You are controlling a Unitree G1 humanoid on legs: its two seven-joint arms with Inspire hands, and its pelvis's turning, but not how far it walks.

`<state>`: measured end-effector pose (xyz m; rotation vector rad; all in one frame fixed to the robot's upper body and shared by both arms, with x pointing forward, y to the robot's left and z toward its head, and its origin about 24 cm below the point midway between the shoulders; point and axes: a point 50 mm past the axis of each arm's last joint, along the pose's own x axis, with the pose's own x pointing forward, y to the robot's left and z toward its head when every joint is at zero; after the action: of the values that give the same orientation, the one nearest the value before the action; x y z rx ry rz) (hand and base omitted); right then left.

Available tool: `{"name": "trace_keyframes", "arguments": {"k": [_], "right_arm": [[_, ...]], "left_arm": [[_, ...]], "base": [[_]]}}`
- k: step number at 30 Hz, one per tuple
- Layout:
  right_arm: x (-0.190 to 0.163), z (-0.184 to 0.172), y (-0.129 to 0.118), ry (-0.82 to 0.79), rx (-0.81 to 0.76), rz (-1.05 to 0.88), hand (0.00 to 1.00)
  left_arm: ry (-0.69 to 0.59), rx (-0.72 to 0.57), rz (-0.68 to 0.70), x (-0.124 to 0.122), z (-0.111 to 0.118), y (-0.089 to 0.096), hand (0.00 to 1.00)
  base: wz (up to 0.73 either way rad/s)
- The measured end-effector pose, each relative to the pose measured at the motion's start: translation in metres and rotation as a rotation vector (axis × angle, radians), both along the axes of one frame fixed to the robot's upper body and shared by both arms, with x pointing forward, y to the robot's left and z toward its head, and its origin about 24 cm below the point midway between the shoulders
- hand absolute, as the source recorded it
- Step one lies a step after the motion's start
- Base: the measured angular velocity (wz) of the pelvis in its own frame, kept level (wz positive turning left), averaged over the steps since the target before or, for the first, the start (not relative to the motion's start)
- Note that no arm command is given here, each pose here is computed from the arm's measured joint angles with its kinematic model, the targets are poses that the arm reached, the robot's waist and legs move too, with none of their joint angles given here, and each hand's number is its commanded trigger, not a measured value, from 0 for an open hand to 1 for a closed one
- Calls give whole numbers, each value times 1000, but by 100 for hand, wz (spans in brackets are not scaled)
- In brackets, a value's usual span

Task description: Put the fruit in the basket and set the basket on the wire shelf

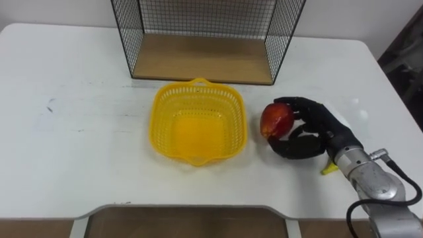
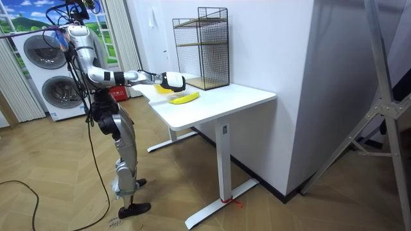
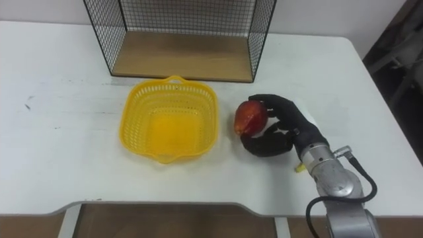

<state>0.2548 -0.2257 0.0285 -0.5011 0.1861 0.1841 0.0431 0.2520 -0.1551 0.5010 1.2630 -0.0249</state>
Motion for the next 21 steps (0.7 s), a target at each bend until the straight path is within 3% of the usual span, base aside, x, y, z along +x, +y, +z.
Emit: {"name": "trace_keyframes", "arguments": {"k": [6, 16, 21], "right_arm": [[2, 4, 2, -24, 0, 11, 100], [6, 52, 20, -230, 16, 103, 100], [8, 58, 24, -262, 25, 122, 100]], "left_arm": [[-2, -1, 0, 0, 0, 0, 0], [18, -23, -4, -2, -2, -1, 0], [29, -35, -12, -1, -3, -3, 0]], "base": [[-8], [2], [0]]}}
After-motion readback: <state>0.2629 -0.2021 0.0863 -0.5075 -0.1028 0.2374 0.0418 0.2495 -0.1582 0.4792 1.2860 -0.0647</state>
